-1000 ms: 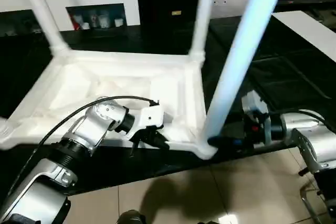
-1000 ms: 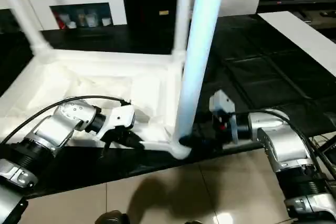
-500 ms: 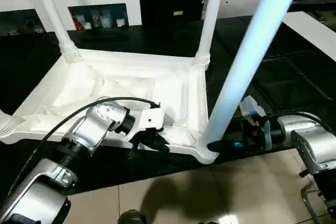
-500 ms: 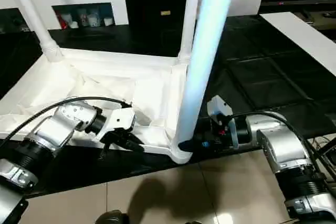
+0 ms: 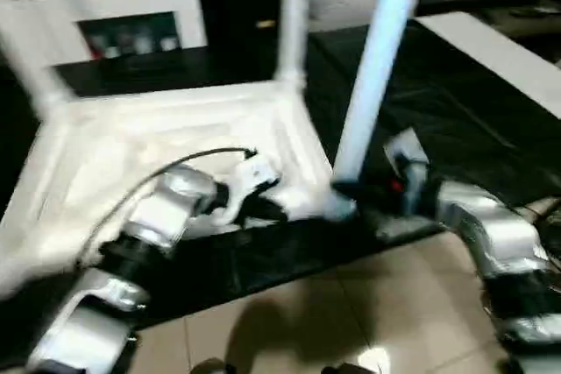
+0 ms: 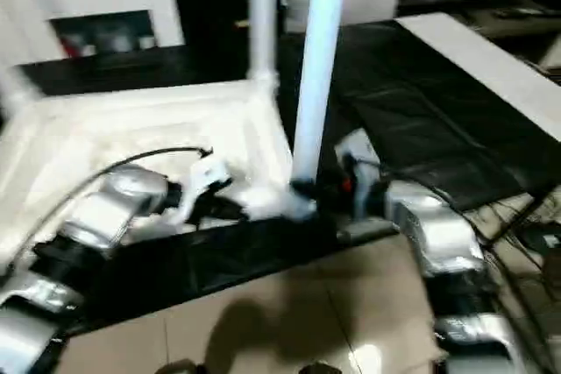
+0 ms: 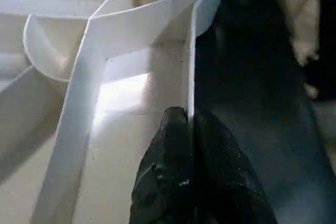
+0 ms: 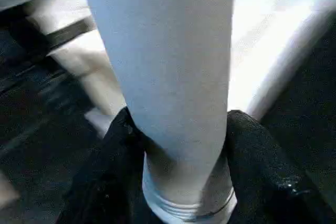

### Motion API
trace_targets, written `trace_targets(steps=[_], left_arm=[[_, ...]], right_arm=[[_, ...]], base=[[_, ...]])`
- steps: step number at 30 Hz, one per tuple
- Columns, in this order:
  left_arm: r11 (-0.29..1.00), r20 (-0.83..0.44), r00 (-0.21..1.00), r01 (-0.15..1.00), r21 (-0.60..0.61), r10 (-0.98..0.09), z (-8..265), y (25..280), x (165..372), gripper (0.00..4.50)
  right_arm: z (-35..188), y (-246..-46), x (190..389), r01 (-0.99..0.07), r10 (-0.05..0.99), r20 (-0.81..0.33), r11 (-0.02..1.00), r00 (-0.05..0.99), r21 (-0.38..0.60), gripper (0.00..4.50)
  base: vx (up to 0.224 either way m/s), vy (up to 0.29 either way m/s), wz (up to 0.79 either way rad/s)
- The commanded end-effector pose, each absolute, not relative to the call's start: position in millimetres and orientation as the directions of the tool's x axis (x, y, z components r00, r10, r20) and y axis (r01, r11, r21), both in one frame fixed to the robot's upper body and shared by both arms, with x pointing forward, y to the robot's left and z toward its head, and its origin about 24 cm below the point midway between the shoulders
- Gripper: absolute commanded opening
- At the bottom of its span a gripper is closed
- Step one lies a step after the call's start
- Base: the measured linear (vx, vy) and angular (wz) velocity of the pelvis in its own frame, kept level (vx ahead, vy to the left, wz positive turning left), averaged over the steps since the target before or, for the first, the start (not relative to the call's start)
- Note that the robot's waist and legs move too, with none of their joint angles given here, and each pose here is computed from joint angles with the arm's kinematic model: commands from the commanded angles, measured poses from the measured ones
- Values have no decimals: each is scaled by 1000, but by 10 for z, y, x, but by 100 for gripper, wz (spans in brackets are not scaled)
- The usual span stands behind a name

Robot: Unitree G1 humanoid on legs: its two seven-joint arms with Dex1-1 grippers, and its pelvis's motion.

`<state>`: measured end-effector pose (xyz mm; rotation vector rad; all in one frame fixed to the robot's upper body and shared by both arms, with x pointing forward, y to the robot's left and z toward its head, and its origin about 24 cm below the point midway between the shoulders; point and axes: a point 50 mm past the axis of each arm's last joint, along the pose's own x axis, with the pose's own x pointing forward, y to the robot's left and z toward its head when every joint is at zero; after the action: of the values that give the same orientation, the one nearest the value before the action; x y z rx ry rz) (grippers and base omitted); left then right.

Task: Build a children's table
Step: Rotate leg to tighten

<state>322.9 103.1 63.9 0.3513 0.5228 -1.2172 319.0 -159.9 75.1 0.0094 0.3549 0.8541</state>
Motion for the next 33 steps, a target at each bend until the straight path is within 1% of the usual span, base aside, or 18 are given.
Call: trace_targets(steps=[1,3,4,5,7,9,10,11,12,16,18,19,21,23,24,27,31,33], left_arm=[[311,-456,265,950,-29,-850,731,637,3224,0],[359,-445,310,933,-26,-840,735,598,3253,0],[397,-436,350,918,-19,-829,738,553,3276,0],[403,-437,356,915,-16,-826,735,525,3274,0],[403,-436,358,915,-11,-826,733,486,3268,0],[405,-439,362,914,-4,-822,735,486,3268,0],[404,-442,364,915,4,-820,735,505,3269,0],[400,-453,366,916,22,-813,728,558,3276,0],[400,-453,366,916,22,-813,728,558,3276,0],[392,-476,366,919,49,-799,694,671,3288,0],[373,-479,355,926,62,-803,691,728,3287,0],[346,-485,337,935,76,-807,687,778,3281,0],[324,-481,324,942,86,-815,689,804,3275,0],[299,-473,307,950,94,-826,697,840,3278,0],[299,-473,307,950,94,-826,697,840,3278,0],[224,-459,244,970,99,-854,716,899,3258,0],[102,-493,135,990,94,-859,693,977,3190,0],[77,-505,113,993,91,-856,685,999,3175,0]], right_arm=[[629,-1323,3303,-655,660,-332,742,674,144,197],[618,-1294,3337,-624,638,-318,765,702,158,197],[605,-1264,3360,-600,628,-300,777,718,190,197],[604,-1242,3367,-595,629,-287,777,722,205,230],[620,-1186,3352,-620,662,-251,750,707,232,266],[631,-1170,3342,-631,670,-244,742,701,226,274],[634,-1187,3338,-629,666,-242,746,705,219,274],[644,-1249,3328,-629,663,-234,749,711,208,292],[644,-1249,3328,-629,663,-234,749,711,208,304],[660,-1392,3294,-671,685,-214,727,697,145,336],[673,-1479,3248,-722,720,-224,686,657,88,359],[695,-1555,3211,-751,743,-234,656,627,70,367],[726,-1594,3185,-778,765,-235,626,599,55,386],[753,-1671,3146,-815,792,-257,579,553,30,386],[753,-1671,3146,-815,792,-257,579,553,30,386],[787,-1820,3105,-860,812,-310,508,495,-45,386],[850,-1919,3061,-899,839,-337,434,427,-58,386],[866,-1927,3044,-910,849,-340,412,404,-52,386]], base=[[0,0,0],[0,0,0],[0,0,0],[0,0,0],[0,0,0],[0,0,0],[0,0,0],[0,0,0],[0,0,0],[0,0,0],[0,0,0],[0,0,0],[0,0,0],[0,0,0],[0,0,0],[0,0,0],[0,0,0],[0,0,0]])
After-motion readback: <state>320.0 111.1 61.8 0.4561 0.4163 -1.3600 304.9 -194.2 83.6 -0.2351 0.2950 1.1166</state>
